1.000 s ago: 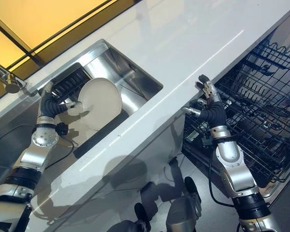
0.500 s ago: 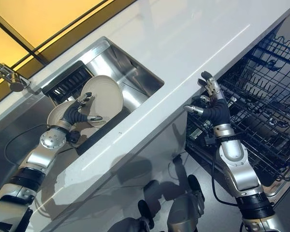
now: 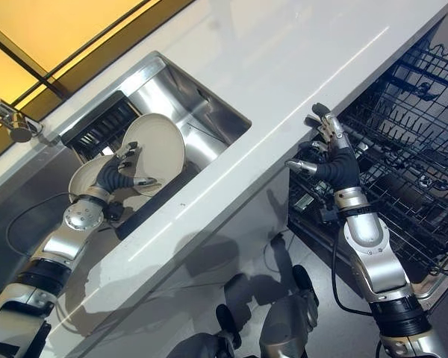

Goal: Pick up plates and place into dishwasher.

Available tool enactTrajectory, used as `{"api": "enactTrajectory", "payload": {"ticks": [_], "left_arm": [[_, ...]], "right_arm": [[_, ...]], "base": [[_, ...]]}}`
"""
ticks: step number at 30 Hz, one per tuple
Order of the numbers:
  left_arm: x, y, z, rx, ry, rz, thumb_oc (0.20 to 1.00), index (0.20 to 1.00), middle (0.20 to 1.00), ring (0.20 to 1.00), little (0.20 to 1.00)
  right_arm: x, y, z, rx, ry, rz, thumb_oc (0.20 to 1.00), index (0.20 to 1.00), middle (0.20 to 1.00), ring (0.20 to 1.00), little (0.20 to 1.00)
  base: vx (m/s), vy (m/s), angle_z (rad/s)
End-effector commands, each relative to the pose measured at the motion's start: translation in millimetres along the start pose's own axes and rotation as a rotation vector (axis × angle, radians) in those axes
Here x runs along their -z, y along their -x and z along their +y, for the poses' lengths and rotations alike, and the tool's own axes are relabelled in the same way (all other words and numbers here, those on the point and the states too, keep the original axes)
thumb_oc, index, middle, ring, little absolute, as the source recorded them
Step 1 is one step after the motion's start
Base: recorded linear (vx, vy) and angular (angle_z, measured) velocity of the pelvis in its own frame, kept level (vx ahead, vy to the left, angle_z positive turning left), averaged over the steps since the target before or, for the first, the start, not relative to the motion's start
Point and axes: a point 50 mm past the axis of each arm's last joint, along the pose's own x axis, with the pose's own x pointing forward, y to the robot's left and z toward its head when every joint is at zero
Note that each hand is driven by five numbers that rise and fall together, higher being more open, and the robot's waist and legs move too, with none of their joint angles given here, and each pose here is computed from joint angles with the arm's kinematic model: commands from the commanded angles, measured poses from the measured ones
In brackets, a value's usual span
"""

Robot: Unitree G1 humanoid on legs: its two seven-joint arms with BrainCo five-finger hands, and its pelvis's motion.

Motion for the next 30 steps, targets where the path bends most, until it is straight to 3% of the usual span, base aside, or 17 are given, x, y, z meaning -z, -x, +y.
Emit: {"api": "enactTrajectory", "payload": {"ticks": [1, 17, 22, 30], "left_arm": [[-8, -8, 32, -0.142, 0.066, -0.038, 1.0, 1.0, 1.0, 1.0, 1.0], [-51, 6, 53, -0.504, 0.166, -0.316, 1.0, 1.0, 1.0, 1.0, 1.0], [-65, 7, 61, -0.545, 0.123, -0.369, 1.0, 1.0, 1.0, 1.0, 1.0], [-49, 16, 64, -0.519, 0.067, -0.297, 1.0, 1.0, 1.0, 1.0, 1.0]], "right_arm": [[9, 8, -7, 0.012, 0.01, 0.064, 1.0, 1.0, 1.0, 1.0, 1.0], [14, 10, -4, 0.025, 0.001, 0.077, 1.0, 1.0, 1.0, 1.0, 1.0], [14, 9, 6, 0.023, -0.03, 0.072, 1.0, 1.0, 1.0, 1.0, 1.0], [20, 19, 9, 0.008, -0.079, 0.078, 1.0, 1.0, 1.0, 1.0, 1.0]], "base": [[0.0, 0.0, 0.0], [0.0, -0.003, 0.0], [-0.07, -0.103, 0.0], [-0.03, -0.185, -0.12]]}}
